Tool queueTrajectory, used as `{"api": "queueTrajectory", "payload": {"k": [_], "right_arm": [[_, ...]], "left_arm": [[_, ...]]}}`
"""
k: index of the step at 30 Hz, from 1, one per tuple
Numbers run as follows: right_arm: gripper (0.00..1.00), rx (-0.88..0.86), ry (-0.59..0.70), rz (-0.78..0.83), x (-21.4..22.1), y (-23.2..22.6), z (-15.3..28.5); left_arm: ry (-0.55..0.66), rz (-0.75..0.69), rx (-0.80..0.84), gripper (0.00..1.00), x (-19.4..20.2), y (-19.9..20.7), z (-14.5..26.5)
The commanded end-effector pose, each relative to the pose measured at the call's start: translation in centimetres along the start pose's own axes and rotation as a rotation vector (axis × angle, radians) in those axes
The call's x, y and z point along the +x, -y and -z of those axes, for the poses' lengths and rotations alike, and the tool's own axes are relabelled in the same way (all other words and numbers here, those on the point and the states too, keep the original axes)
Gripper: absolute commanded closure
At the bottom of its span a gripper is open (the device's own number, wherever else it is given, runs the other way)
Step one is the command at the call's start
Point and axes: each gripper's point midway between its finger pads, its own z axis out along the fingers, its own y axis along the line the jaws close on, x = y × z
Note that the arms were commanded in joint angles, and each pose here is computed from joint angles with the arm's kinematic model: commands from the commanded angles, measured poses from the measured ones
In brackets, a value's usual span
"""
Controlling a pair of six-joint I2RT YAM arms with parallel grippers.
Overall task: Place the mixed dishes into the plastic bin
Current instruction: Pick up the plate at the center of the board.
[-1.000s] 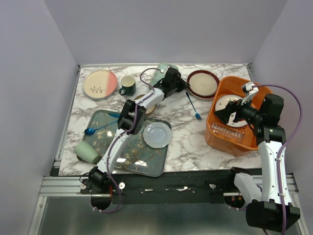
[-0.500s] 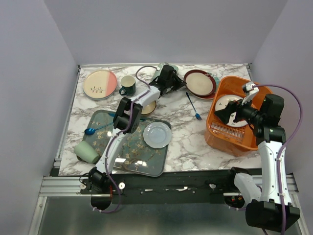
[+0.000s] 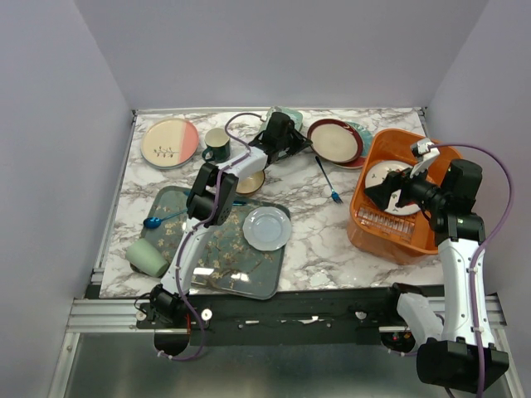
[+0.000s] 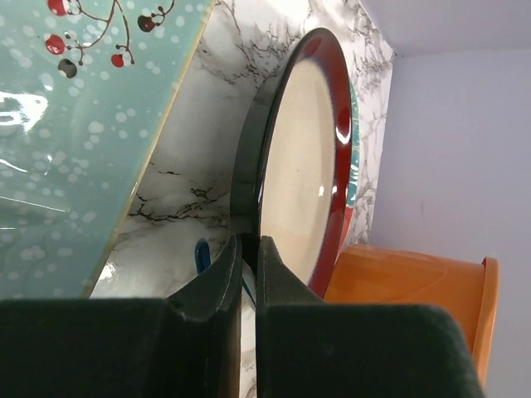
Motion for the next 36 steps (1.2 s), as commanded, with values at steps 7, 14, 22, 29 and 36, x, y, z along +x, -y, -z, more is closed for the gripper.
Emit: {"api": "queueTrajectory", "payload": {"k": [7,14,22,29,36], "right_arm": [[0.00,0.018,0.011,-0.002,0.1,0.3,0.2],[0.00,0.020,0.013,-0.002,0.0,0.3,0.2],[0.00,0.024,0.014,-0.003,0.0,0.4,0.3],[0.00,0.023,0.015,-0.002,0.0,0.4,0.3],[0.00,0.026,0.013,-0.006,0.1,0.5,0.3]], "left_arm": [[0.027,-0.028,0.172,0.56,-1.7,7.2,2.1],[0.028,-0.058,0.106,0.41,-1.4,6.4,1.3],[0.010,-0.089,-0.006,0.35,-0.4,3.4,-0.1],[0.022,-0.133,-0.055,0.32,-0.3,2.1,-0.7],[0.028,-0.157,-0.084,0.31,-0.3,1.3,-1.0]]}}
